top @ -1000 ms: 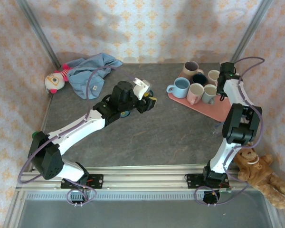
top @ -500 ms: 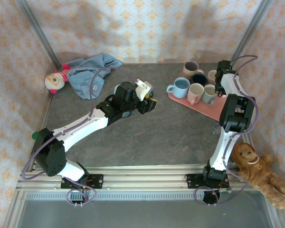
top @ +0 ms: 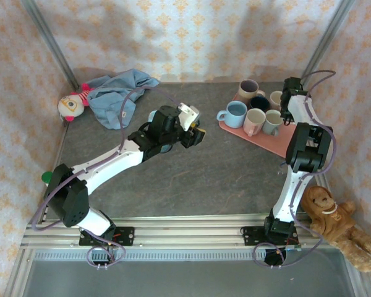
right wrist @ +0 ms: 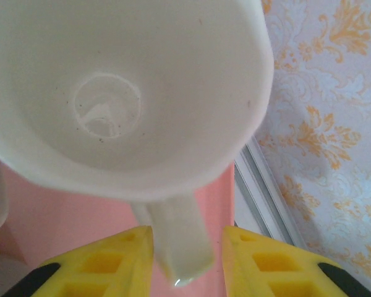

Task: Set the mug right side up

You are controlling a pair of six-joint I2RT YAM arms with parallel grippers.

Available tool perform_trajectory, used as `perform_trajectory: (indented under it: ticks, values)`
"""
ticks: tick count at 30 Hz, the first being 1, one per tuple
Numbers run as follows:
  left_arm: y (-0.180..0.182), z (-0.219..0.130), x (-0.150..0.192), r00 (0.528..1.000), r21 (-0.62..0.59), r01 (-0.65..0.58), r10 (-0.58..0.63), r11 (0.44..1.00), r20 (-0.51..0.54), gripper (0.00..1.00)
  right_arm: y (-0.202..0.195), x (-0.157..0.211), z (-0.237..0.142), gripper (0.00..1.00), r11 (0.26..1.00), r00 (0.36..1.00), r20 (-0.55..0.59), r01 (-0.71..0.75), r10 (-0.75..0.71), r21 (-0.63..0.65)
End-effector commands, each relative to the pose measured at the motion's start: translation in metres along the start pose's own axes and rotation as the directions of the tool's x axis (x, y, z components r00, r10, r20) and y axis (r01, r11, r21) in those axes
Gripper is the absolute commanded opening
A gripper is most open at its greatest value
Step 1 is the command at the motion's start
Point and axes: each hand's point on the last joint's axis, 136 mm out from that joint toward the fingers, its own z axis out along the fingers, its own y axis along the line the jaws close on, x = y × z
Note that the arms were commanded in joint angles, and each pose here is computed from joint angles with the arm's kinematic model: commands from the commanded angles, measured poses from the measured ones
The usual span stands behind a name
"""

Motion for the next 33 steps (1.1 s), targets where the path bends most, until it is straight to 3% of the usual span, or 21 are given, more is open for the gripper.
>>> perform_trajectory:
  ticks: [1, 9, 12, 15, 18, 20, 23, 27, 30, 33]
  values:
    - [0.006, -0.002, -0.013, 1.000, -0.031, 0.001, 0.000, 1.000, 0.019, 0.54, -0.028, -0.022, -0.042, 0.36, 0.997, 0.993, 0.098, -0.075, 0.073, 0.016]
    - [0.025, -0.011, -0.017, 0.995, -0.143, 0.099, -0.095, 0.985, 0.037, 0.55, -0.046, -0.002, -0.090, 0.44, 0.983, 0.974, 0.138, -0.170, 0.178, -0.068]
    - [0.037, -0.017, -0.012, 0.985, -0.220, 0.175, -0.173, 0.960, 0.027, 0.55, -0.037, 0.009, -0.117, 0.46, 0.966, 0.965, 0.181, -0.150, 0.189, -0.208]
    - [0.052, -0.025, -0.001, 0.963, -0.293, 0.264, -0.267, 0.919, 0.033, 0.55, -0.005, 0.023, -0.147, 0.49, 0.910, 0.965, 0.232, -0.015, 0.121, -0.413]
    - [0.067, -0.032, 0.013, 0.933, -0.335, 0.347, -0.359, 0.876, 0.029, 0.55, 0.044, 0.043, -0.184, 0.49, 0.808, 0.948, 0.317, 0.217, -0.040, -0.547]
    - [0.079, -0.038, 0.024, 0.904, -0.366, 0.408, -0.427, 0.836, 0.032, 0.55, 0.083, 0.062, -0.214, 0.51, 0.694, 0.897, 0.410, 0.400, -0.164, -0.598]
    - [0.091, -0.046, 0.036, 0.880, -0.385, 0.448, -0.473, 0.807, 0.033, 0.55, 0.131, 0.083, -0.255, 0.53, 0.502, 0.837, 0.509, 0.535, -0.202, -0.679]
    - [0.101, -0.060, 0.044, 0.870, -0.430, 0.460, -0.492, 0.777, 0.041, 0.55, 0.178, 0.101, -0.291, 0.53, 0.301, 0.766, 0.608, 0.642, -0.209, -0.706]
    - [0.109, -0.073, 0.054, 0.860, -0.482, 0.461, -0.509, 0.745, 0.034, 0.55, 0.202, 0.111, -0.305, 0.53, 0.208, 0.745, 0.627, 0.666, -0.226, -0.716]
    - [0.116, -0.086, 0.072, 0.845, -0.570, 0.437, -0.534, 0.695, -0.003, 0.55, 0.215, 0.114, -0.306, 0.53, 0.200, 0.759, 0.599, 0.648, -0.256, -0.735]
